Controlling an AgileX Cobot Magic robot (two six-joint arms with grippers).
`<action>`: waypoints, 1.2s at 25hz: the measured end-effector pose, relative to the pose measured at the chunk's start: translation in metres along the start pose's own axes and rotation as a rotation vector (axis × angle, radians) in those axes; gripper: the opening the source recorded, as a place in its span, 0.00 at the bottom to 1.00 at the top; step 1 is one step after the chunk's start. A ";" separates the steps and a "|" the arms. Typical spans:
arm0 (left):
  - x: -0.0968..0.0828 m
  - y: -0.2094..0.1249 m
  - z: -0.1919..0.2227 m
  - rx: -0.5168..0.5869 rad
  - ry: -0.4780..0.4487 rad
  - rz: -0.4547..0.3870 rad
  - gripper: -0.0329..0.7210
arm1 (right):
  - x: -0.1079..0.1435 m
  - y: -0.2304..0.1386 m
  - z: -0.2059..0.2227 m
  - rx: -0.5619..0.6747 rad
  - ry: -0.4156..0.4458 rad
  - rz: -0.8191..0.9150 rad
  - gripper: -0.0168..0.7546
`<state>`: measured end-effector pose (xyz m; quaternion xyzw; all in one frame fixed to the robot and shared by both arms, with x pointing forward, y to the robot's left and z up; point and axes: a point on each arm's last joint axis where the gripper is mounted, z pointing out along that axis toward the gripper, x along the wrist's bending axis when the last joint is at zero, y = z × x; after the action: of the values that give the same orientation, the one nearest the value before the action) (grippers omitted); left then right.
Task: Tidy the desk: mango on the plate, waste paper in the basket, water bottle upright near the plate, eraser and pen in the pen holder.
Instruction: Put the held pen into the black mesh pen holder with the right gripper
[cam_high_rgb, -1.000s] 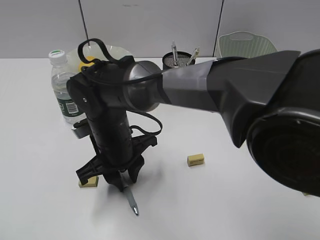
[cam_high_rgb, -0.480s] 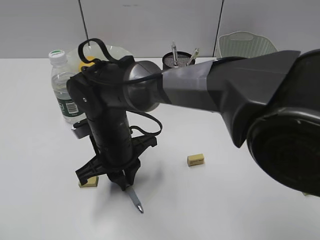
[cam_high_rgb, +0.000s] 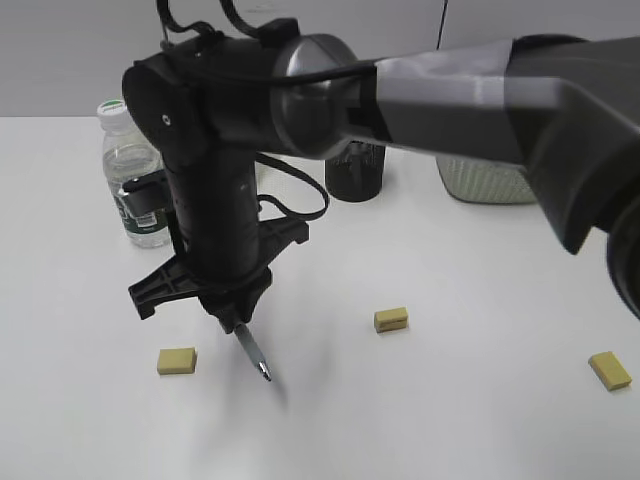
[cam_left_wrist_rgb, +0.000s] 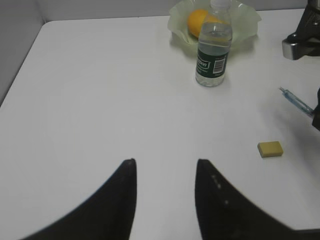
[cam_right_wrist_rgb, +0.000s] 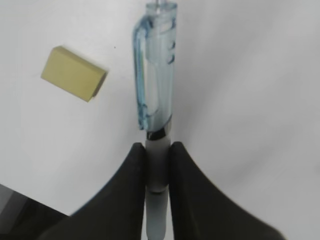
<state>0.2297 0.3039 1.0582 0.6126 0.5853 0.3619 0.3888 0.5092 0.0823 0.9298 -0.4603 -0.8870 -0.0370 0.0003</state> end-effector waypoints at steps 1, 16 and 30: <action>0.000 0.000 0.000 0.000 0.000 0.000 0.44 | -0.002 0.001 -0.004 -0.007 0.002 -0.003 0.17; 0.000 0.000 0.000 0.000 0.000 0.000 0.44 | -0.067 -0.002 -0.080 -0.401 0.032 0.094 0.17; 0.000 0.000 0.000 -0.001 0.000 0.000 0.43 | -0.138 -0.021 -0.098 -0.875 0.022 0.105 0.17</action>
<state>0.2297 0.3039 1.0583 0.6124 0.5851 0.3622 0.3892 0.5680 -0.0490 1.0213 -0.4611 -0.7632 -0.4138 -0.1835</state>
